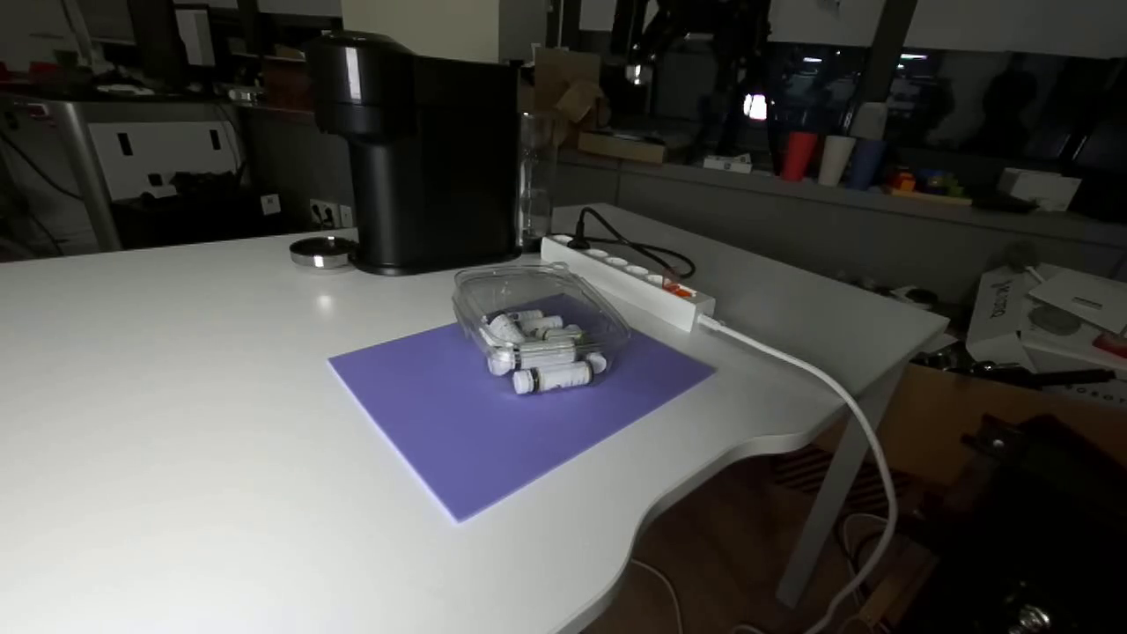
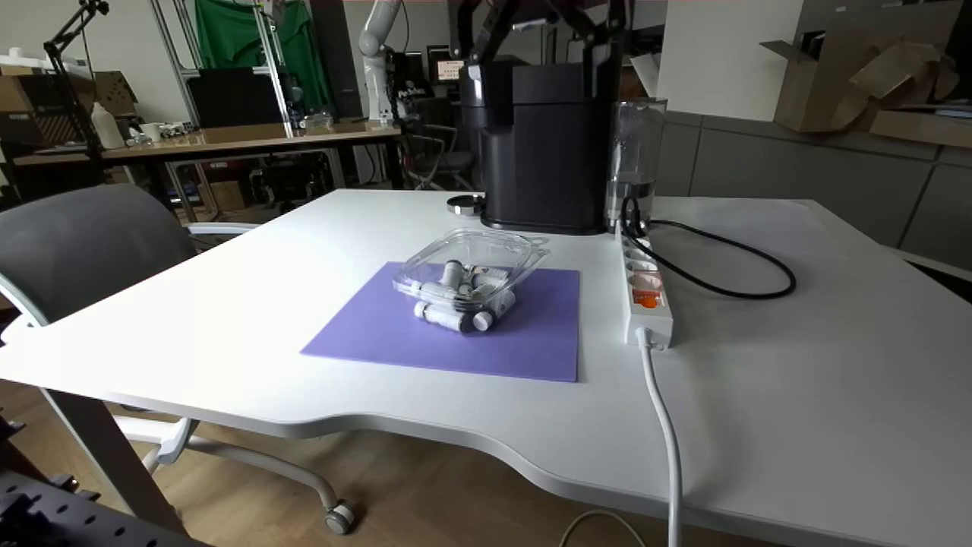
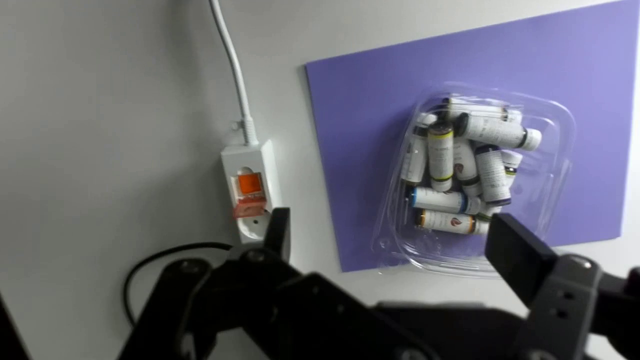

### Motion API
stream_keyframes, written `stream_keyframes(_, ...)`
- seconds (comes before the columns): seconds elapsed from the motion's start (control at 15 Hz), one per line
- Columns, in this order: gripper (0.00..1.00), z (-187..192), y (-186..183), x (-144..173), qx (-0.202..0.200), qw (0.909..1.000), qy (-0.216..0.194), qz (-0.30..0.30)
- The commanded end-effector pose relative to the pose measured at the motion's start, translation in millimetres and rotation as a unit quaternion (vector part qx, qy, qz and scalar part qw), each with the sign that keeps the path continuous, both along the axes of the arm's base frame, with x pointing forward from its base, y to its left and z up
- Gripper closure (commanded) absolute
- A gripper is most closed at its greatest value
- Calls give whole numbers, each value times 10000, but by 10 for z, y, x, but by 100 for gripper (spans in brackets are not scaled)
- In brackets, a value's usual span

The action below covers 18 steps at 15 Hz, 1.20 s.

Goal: Open the lid of the transparent bowl, and then close it again

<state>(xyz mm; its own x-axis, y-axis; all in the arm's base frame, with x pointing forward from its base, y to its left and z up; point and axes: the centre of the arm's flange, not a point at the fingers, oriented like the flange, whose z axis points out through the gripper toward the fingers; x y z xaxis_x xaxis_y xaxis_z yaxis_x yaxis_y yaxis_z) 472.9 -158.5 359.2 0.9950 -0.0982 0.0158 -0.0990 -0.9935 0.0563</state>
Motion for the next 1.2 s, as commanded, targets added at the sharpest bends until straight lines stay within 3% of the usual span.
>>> stream_keyframes(0.0,0,-195,-128,615,697,9944,60,786)
stream_keyframes(0.2,0,-255,-88,745,1354,9813,227,1348)
stream_keyframes(0.27,0,-345,34,540,1076,9879,66,1114)
stream_keyframes(0.47,0,-340,13,632,1287,9826,173,1332)
stream_keyframes(0.87,0,-719,-307,906,540,9928,-347,1014)
stream_keyframes(1.13,0,-1069,-384,1025,569,9916,-219,1138)
